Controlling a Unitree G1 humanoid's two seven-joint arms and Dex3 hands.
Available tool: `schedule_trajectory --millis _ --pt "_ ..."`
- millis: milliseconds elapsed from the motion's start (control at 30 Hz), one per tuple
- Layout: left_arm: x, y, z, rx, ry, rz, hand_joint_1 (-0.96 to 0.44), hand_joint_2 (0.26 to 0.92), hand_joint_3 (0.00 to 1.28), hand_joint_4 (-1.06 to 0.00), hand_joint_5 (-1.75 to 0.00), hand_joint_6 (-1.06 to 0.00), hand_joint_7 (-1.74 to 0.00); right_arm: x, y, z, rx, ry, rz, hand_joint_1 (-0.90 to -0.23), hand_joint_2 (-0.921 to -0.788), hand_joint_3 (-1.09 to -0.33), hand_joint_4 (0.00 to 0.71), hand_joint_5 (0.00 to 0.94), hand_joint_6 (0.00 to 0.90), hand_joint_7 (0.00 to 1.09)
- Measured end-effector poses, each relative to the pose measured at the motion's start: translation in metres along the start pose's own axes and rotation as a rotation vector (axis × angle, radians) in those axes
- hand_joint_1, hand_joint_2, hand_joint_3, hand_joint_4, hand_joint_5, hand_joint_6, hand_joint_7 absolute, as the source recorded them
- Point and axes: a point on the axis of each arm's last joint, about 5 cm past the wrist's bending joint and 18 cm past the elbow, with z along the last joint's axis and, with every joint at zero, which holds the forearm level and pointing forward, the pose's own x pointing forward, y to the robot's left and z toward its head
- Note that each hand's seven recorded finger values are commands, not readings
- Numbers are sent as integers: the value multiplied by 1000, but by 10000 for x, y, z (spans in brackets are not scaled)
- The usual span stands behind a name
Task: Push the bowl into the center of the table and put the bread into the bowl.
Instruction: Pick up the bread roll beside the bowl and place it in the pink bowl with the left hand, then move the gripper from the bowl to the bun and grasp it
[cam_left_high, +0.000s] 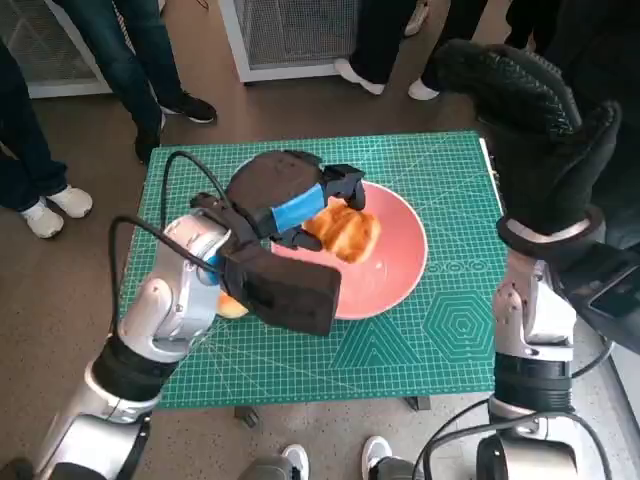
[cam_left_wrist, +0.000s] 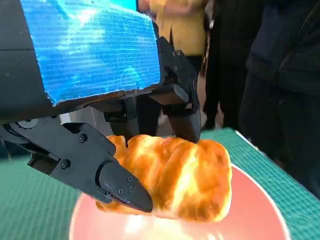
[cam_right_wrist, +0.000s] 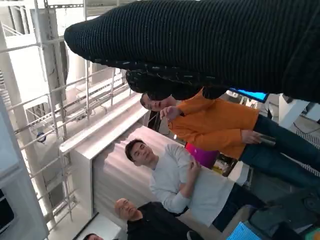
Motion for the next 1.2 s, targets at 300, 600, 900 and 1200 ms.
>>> schedule_trajectory --millis 300,600,900,1200 --pt "-29 51 26 -116 32 -78 -217 766 16 -69 -17 -156 -234 1 3 -1 -4 3 -1 -646 -921 -791 307 0 214 424" --pt "-104 132 25 -84 19 -56 -397 751 4 -2 0 -85 -181 0 6 -6 -3 5 -2 -648 -921 -790 307 0 213 427" --pt "-301 333 30 -62 43 -62 -497 727 0 1 1 -55 -150 -2 9 -13 0 8 -5 -650 -921 -789 307 0 212 428" --pt "-683 652 29 -47 76 -56 -411 667 1 1 1 -52 -118 -2 9 -14 -1 6 -8 -650 -921 -789 308 0 212 430"
